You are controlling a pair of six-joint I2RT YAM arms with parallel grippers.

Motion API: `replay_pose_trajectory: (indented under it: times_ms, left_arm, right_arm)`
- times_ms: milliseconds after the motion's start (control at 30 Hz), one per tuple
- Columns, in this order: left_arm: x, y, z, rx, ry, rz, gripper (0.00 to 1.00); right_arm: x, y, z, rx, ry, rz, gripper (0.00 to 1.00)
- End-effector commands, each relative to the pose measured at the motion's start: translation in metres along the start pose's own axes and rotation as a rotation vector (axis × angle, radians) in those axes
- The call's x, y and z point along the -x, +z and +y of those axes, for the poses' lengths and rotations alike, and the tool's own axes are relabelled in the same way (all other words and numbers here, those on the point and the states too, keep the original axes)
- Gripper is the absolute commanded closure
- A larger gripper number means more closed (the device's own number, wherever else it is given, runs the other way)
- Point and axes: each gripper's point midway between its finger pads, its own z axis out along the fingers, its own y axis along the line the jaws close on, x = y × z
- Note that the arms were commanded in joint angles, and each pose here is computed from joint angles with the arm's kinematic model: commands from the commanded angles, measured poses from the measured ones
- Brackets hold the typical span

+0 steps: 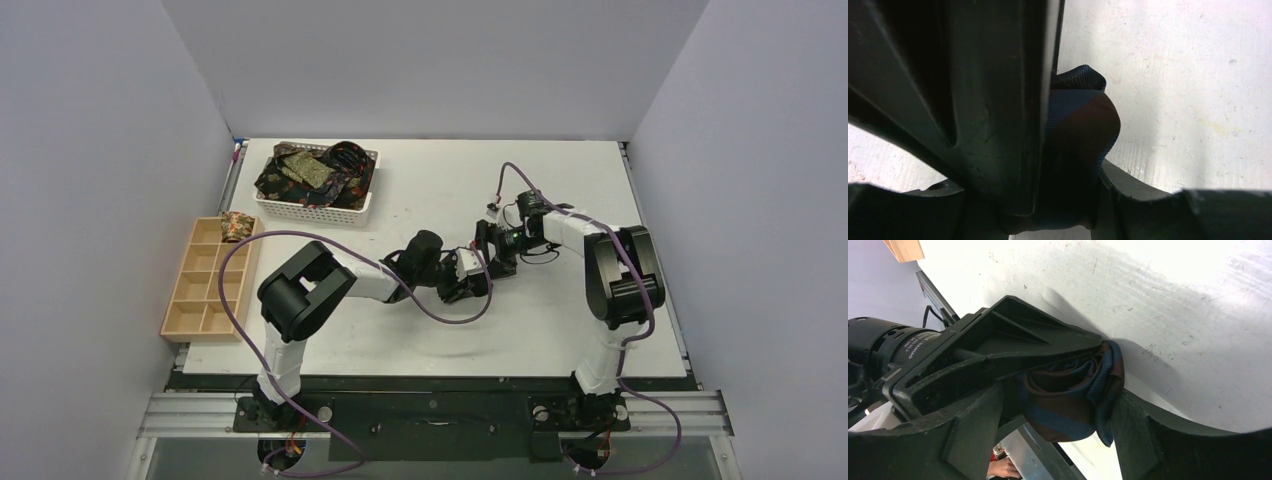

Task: Roll the ties
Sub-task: Roll the tie at the center of the board, then pick up the tie at the center of the board.

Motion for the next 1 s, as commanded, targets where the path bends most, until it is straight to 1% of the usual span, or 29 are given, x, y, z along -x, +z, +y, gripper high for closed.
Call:
replay_pose_trajectory:
  times_ms: [0, 200, 267, 300, 333, 367, 400, 433, 467, 500, 533, 567, 600, 633, 667, 700, 733, 767, 800, 833, 867, 933, 967]
  left_arm:
    - [-0.089, -0.014, -0.021, -0.027, -0.093, 0.272, 0.92]
    - [-0.090, -0.014, -0.022, -0.032, -0.093, 0.272, 0.91]
    - [-0.089, -0.014, -0.022, -0.033, -0.090, 0.269, 0.91]
    - [-0.089, -0.013, -0.022, -0.035, -0.089, 0.270, 0.91]
    - [-0.089, -0.013, -0.022, -0.033, -0.087, 0.269, 0.91]
    - [-0.089, -0.014, -0.021, -0.032, -0.088, 0.270, 0.91]
    - [-0.089, -0.014, -0.021, -0.033, -0.087, 0.271, 0.91]
    - [-0.089, -0.014, -0.021, -0.033, -0.086, 0.271, 0.91]
    - [-0.090, -0.014, -0.022, -0.034, -0.086, 0.272, 0.91]
    - [-0.090, -0.014, -0.022, -0.033, -0.088, 0.273, 0.91]
    - [-0.090, -0.014, -0.022, -0.033, -0.088, 0.272, 0.91]
    - [-0.090, -0.014, -0.022, -0.034, -0.088, 0.272, 0.90]
    - [-0.090, -0.015, -0.022, -0.033, -0.087, 0.271, 0.90]
    - [-0.089, -0.015, -0.022, -0.032, -0.087, 0.269, 0.86]
    - [-0.086, -0.014, -0.021, -0.030, -0.084, 0.259, 0.82]
    - [-0.085, -0.015, -0.021, -0.029, -0.086, 0.254, 0.69]
    - [-0.077, -0.015, -0.018, -0.026, -0.077, 0.224, 0.54]
    - [-0.076, -0.017, -0.018, -0.024, -0.080, 0.212, 0.48]
    - [-0.063, -0.018, -0.012, -0.011, -0.068, 0.167, 0.38]
    - [-0.061, -0.020, -0.012, -0.008, -0.073, 0.153, 0.31]
    - [-0.051, -0.022, -0.007, -0.001, -0.064, 0.115, 0.20]
    - [-0.038, -0.025, -0.004, 0.000, -0.063, 0.071, 0.10]
    - [-0.036, -0.027, -0.004, -0.003, -0.067, 0.061, 0.06]
  right_arm:
    - [-0.007, -0.013, 0.026, 0.055, -0.037, -0.019, 0.28]
    - [-0.020, -0.014, 0.013, -0.008, -0.037, 0.021, 0.28]
    - [-0.020, -0.011, 0.008, -0.048, -0.034, 0.027, 0.35]
    - [-0.019, -0.011, 0.004, -0.074, -0.039, 0.023, 0.41]
    - [-0.018, -0.011, 0.000, -0.101, -0.041, 0.018, 0.44]
    - [-0.018, -0.012, -0.002, -0.116, -0.039, 0.020, 0.49]
    - [-0.017, -0.013, -0.006, -0.133, -0.044, 0.019, 0.51]
    - [-0.017, -0.014, -0.007, -0.142, -0.040, 0.021, 0.59]
    - [-0.017, -0.016, -0.010, -0.157, -0.037, 0.019, 0.62]
    - [-0.018, -0.017, -0.011, -0.164, -0.035, 0.018, 0.70]
    - [-0.017, -0.018, -0.014, -0.176, -0.037, 0.014, 0.75]
    - [-0.016, -0.019, -0.015, -0.184, -0.036, 0.012, 0.86]
    - [-0.016, -0.019, -0.019, -0.199, -0.038, 0.012, 0.94]
    - [-0.016, -0.019, -0.020, -0.203, -0.036, 0.015, 1.00]
    - [-0.016, -0.018, -0.022, -0.205, -0.038, 0.018, 1.00]
    - [-0.016, -0.018, -0.022, -0.205, -0.043, 0.019, 1.00]
    - [-0.017, -0.017, -0.022, -0.206, -0.045, 0.022, 1.00]
    - [-0.017, -0.017, -0.023, -0.205, -0.054, 0.025, 1.00]
    - [-0.017, -0.017, -0.023, -0.204, -0.055, 0.026, 1.00]
    - [-0.018, -0.017, -0.024, -0.204, -0.062, 0.030, 1.00]
    - [-0.019, -0.017, -0.024, -0.201, -0.065, 0.034, 1.00]
    - [-0.020, -0.016, -0.024, -0.191, -0.077, 0.038, 1.00]
    - [-0.020, -0.016, -0.022, -0.178, -0.084, 0.041, 1.00]
